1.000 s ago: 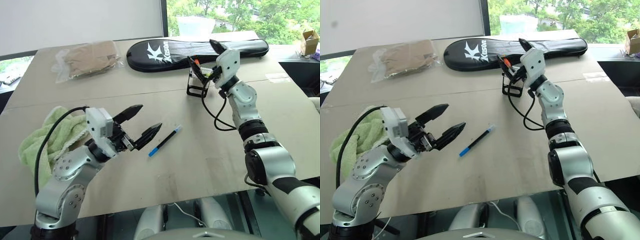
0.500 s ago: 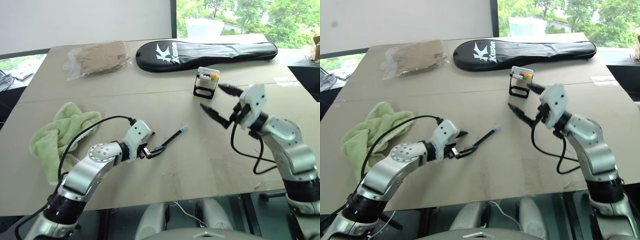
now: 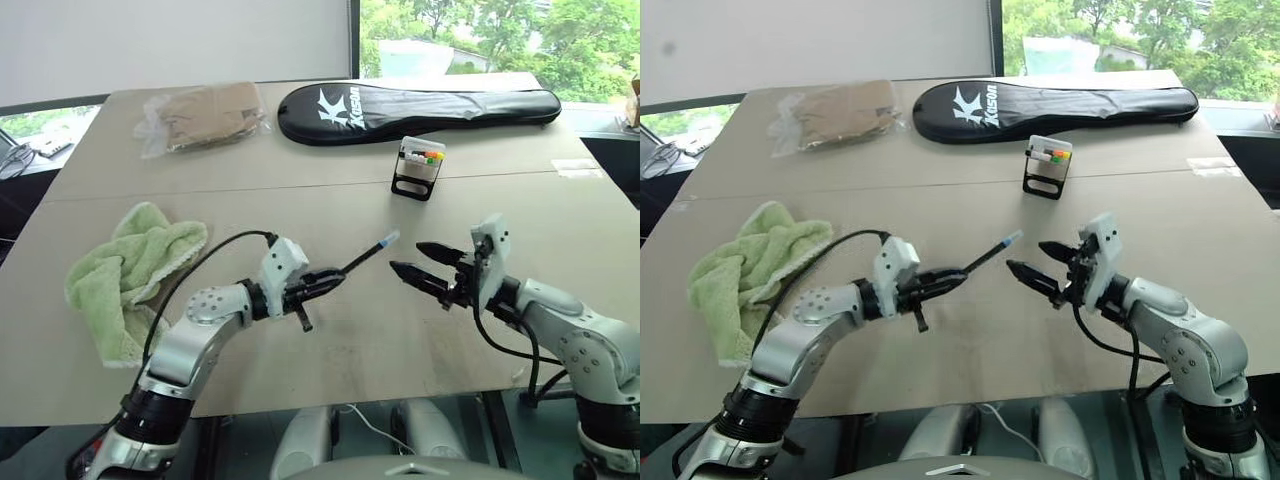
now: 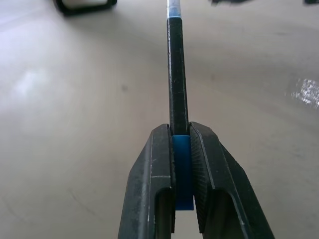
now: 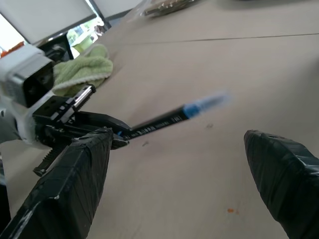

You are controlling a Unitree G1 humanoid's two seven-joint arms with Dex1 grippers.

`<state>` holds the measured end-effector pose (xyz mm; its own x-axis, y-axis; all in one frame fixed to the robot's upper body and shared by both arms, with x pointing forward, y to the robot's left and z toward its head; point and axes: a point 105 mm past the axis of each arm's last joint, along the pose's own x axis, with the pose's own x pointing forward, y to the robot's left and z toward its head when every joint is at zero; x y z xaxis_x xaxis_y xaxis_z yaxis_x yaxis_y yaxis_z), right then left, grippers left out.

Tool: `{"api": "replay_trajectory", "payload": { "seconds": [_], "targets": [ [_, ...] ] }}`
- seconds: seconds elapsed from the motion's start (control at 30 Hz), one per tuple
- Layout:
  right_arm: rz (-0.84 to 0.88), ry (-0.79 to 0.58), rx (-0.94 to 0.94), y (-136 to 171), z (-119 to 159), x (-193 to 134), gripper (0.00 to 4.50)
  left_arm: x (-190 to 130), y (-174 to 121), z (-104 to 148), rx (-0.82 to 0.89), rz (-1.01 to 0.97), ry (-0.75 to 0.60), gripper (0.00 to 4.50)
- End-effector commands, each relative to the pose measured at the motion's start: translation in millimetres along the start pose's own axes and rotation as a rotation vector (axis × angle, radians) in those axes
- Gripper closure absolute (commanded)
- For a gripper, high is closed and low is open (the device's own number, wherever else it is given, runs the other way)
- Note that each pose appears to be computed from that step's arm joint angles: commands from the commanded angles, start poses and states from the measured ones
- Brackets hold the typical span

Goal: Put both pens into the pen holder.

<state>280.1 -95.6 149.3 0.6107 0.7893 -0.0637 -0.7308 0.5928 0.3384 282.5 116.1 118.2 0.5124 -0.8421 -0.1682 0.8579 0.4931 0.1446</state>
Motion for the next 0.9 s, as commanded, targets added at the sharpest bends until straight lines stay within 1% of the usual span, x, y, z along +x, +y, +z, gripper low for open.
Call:
{"api": "replay_trajectory", "payload": {
  "seconds": [0.03, 0.13, 0.17, 0.2, 0.23, 0.3, 0.4, 0.43, 0.47, 0.5, 0.53, 0.6, 0.67, 0.7, 0.73, 0.77, 0.83, 0.87, 0.9],
  "targets": [
    [0.047, -0.057, 0.036, 12, 18, 12, 0.00, -5, -4, 20, 0.050, -0.008, -0.073, 4.45],
    [0.113, -0.126, 0.116, 26, 35, 27, 0.00, -5, -10, 24, 0.081, -0.023, -0.089, 4.45],
    [0.127, -0.132, 0.134, 29, 38, 30, 0.41, -5, -12, 25, 0.089, -0.026, -0.094, 4.50],
    [0.138, -0.129, 0.143, 32, 40, 33, 0.55, -4, -13, 27, 0.095, -0.026, -0.101, 4.50],
    [0.147, -0.122, 0.146, 34, 41, 35, 0.89, -4, -14, 30, 0.100, -0.023, -0.113, 4.50],
    [0.162, -0.116, 0.156, 37, 42, 38, 1.94, -4, -15, 33, 0.101, -0.021, -0.129, 4.50],
    [0.185, -0.100, 0.174, 40, 43, 39, 3.10, -3, -16, 39, 0.115, -0.010, -0.146, 4.50],
    [0.192, -0.095, 0.178, 41, 44, 39, 3.59, -3, -16, 41, 0.117, -0.006, -0.151, 4.50],
    [0.196, -0.092, 0.182, 41, 44, 39, 3.81, -3, -16, 43, 0.118, -0.004, -0.153, 4.50],
    [0.198, -0.091, 0.185, 41, 44, 38, 4.27, -3, -16, 43, 0.117, -0.004, -0.154, 4.50],
    [0.196, -0.093, 0.188, 41, 45, 38, 4.38, -3, -16, 44, 0.120, -0.005, -0.154, 4.50],
    [0.188, -0.095, 0.182, 39, 46, 37, 4.38, -4, -14, 48, 0.109, 0.008, -0.167, 4.50],
    [0.182, -0.107, 0.179, 37, 50, 35, 4.38, -7, -7, 57, 0.086, 0.050, -0.201, 3.53],
    [0.178, -0.114, 0.175, 36, 52, 35, 4.38, -9, -5, 60, 0.085, 0.064, -0.212, 3.20],
    [0.129, -0.148, 0.118, 27, 61, 33, 4.39, -13, 4, 68, 0.054, 0.118, -0.245, 2.74],
    [0.084, -0.178, 0.047, 20, 72, 31, 4.39, -17, 10, 73, 0.025, 0.152, -0.264, 2.42],
    [0.028, -0.231, -0.065, 11, 91, 25, 4.39, -23, 17, 77, -0.014, 0.195, -0.277, 1.60],
    [0.023, -0.240, -0.084, 10, 95, 24, 4.39, -24, 17, 78, -0.021, 0.199, -0.275, 1.34],
    [-0.002, -0.273, -0.137, 7, 108, 21, 4.39, -26, 20, 79, -0.025, 0.220, -0.273, 1.15]
  ]
}}
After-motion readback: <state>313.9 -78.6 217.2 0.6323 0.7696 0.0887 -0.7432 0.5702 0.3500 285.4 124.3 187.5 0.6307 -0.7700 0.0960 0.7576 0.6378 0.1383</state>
